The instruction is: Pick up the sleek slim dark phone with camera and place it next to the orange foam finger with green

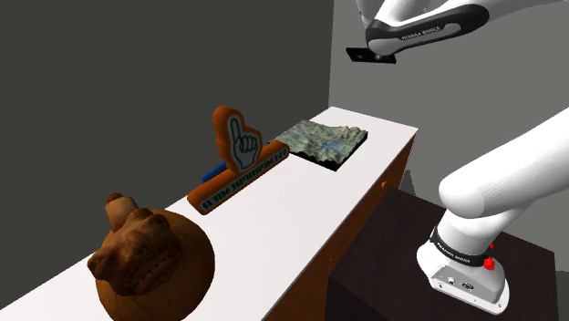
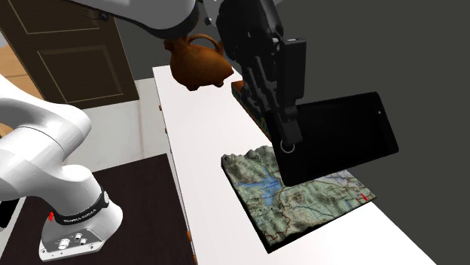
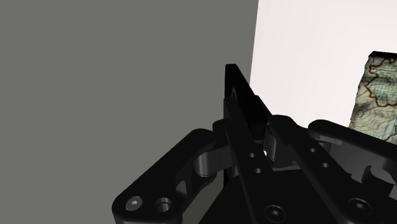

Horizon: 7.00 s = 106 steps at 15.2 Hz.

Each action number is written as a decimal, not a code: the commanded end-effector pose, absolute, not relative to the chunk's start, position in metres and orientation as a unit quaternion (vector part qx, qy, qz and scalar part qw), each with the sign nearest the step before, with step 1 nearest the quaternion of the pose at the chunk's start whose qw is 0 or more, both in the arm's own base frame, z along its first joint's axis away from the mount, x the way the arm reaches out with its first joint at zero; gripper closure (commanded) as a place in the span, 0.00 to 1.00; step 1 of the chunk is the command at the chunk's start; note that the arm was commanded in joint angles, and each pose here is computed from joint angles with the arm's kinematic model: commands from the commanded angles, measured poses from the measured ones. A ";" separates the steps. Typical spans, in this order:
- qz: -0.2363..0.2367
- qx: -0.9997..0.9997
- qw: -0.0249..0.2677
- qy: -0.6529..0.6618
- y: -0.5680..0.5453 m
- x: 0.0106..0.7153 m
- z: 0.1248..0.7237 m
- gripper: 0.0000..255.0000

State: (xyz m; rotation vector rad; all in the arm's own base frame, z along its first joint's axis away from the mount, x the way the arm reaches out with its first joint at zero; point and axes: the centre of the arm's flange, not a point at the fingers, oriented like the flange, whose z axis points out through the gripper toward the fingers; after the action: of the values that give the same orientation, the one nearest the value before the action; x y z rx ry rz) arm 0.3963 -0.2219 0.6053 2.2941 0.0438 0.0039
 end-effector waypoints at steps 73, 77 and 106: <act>0.001 0.911 0.411 0.017 0.365 0.417 0.550 1.00; 0.001 0.911 0.411 0.017 0.365 0.417 0.529 1.00; 0.001 0.911 0.411 0.017 0.365 0.417 0.376 1.00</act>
State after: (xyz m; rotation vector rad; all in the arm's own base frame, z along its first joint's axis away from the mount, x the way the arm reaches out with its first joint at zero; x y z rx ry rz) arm 0.4166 0.3653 0.3810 2.2939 0.0440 0.0031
